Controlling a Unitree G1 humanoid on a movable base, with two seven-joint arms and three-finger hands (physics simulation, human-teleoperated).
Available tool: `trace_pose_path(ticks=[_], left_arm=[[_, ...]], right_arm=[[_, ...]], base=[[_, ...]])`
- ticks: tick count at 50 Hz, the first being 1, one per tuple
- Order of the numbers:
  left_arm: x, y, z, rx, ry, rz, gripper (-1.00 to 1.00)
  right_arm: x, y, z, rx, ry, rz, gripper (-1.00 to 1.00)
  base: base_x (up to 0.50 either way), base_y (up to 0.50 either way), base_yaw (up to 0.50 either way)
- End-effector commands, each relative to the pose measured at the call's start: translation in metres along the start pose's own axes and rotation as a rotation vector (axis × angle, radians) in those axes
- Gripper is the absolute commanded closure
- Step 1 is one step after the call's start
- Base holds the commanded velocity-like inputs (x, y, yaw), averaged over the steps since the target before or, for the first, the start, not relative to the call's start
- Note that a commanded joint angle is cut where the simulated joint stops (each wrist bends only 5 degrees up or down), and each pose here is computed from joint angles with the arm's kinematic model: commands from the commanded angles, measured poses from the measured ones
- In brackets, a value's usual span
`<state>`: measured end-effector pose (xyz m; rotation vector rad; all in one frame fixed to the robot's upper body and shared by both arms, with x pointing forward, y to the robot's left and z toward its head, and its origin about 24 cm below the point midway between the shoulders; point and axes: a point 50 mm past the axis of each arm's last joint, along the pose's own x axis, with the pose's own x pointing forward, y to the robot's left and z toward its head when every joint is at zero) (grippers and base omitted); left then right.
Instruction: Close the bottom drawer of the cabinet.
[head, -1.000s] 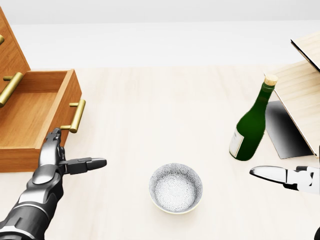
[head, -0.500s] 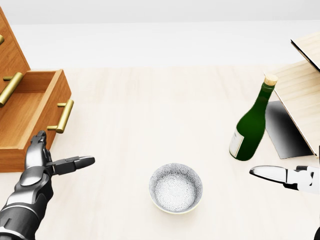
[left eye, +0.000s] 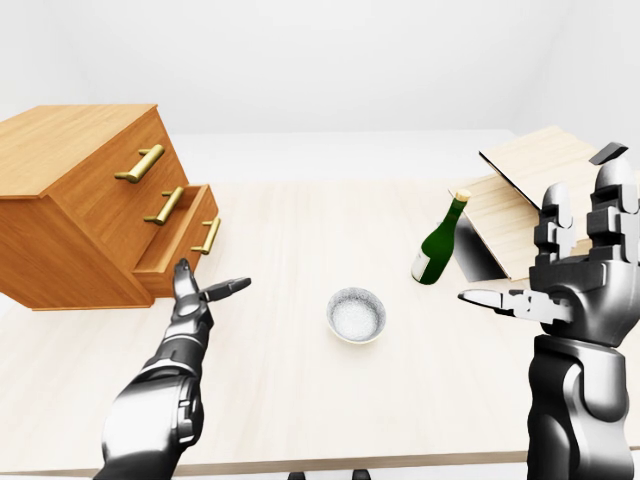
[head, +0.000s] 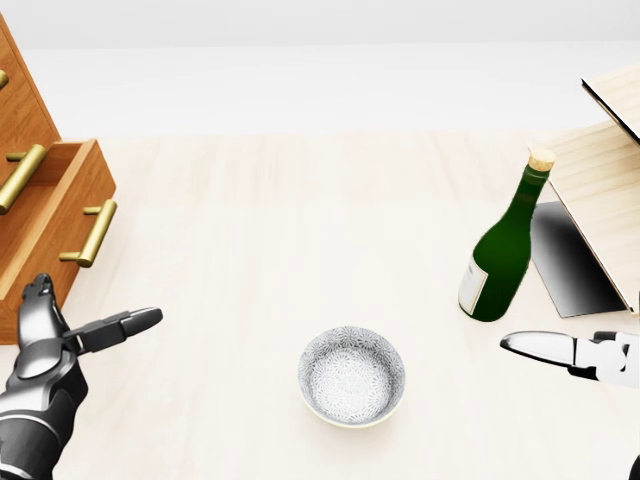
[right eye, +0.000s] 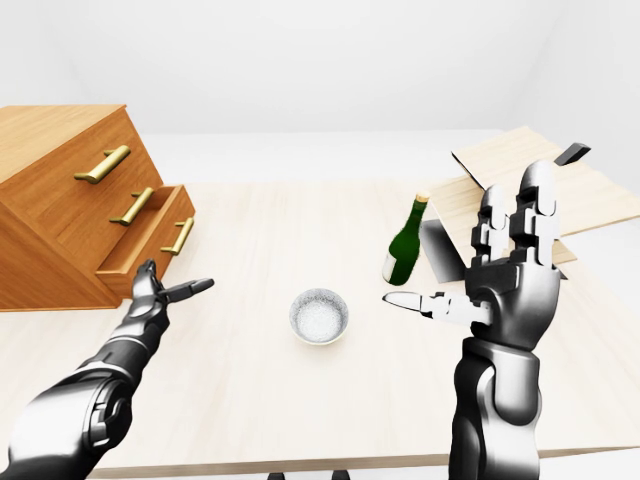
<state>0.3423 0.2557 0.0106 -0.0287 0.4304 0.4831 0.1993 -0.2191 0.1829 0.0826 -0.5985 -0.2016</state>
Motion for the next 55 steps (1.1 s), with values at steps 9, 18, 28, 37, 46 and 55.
trace_pose_path(ticks=[9,18,28,37,46,55], left_arm=[[0.001,0.027,-0.004,-0.076,0.03,0.196,-1.0],[0.001,0.039,-0.004,-0.087,0.032,0.303,-1.0],[0.001,0.055,0.004,-0.111,0.015,0.416,-1.0],[0.001,0.058,0.007,-0.088,0.0,0.421,-1.0],[0.002,0.061,0.009,-0.082,-0.008,0.425,-1.0],[0.002,0.061,0.008,-0.075,-0.008,0.425,-1.0]], right_arm=[[0.0,0.0,0.0,0.002,0.001,-0.002,-1.0],[0.0,0.0,-0.002,0.001,0.007,0.0,-1.0],[0.0,0.0,-0.002,0.001,0.007,0.0,-1.0],[0.0,0.0,-0.001,0.001,0.006,0.001,-1.0],[0.0,0.0,0.0,0.0,0.001,0.002,-1.0],[0.0,0.0,-0.002,0.0,0.007,0.002,-1.0]], base=[[0.0,0.0,0.0],[0.0,0.0,0.0],[0.0,0.0,0.0],[0.0,0.0,0.0],[0.0,0.0,0.0],[0.0,0.0,0.0]])
